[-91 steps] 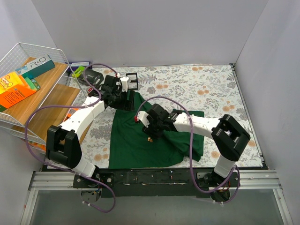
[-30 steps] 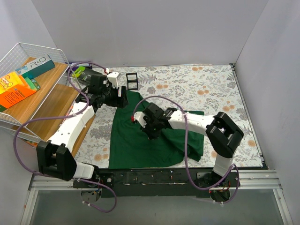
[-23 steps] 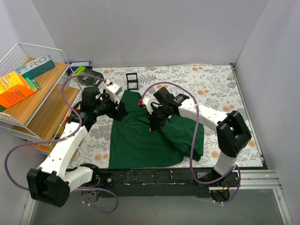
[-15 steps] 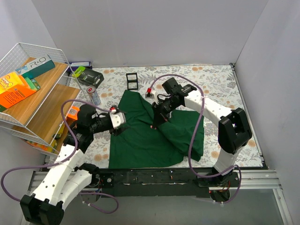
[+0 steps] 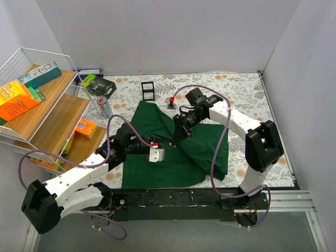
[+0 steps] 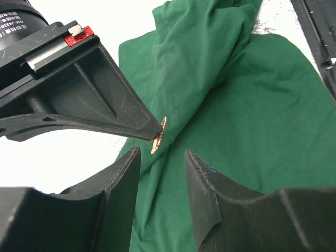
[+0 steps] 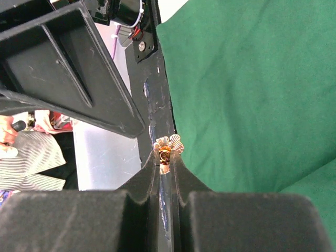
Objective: Remove the brooch from the garment
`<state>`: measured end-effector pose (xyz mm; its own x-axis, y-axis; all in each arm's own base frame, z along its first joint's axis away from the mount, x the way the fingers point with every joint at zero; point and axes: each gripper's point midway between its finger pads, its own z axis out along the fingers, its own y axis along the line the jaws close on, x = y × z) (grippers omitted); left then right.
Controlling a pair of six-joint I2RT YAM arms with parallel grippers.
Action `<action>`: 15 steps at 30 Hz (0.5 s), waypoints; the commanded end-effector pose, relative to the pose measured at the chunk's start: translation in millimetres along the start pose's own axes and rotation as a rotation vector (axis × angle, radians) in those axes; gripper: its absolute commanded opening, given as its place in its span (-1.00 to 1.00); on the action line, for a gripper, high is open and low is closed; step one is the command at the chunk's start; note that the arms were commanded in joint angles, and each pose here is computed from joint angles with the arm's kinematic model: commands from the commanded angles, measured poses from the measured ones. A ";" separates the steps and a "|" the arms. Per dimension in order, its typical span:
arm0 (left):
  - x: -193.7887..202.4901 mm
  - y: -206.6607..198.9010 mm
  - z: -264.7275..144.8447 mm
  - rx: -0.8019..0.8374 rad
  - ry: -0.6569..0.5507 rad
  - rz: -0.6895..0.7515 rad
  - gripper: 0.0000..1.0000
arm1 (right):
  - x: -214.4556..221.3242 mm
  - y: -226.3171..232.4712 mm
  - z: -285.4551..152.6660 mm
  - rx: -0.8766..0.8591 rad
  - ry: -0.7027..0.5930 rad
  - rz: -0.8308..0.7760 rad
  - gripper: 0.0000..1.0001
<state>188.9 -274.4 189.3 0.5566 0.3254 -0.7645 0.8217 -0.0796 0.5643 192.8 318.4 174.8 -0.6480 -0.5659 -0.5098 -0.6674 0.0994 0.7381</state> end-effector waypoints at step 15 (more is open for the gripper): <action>8.5 33.6 26.1 -0.119 0.072 0.037 -0.54 | -8.2 18.4 -12.8 -0.034 -0.053 0.002 -0.97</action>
<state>210.3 -294.2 174.3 0.5621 0.3873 -0.7308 0.8024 -0.0411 0.5954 194.1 314.4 180.1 -0.6795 -0.5457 -0.4903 -0.6404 0.1151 0.7594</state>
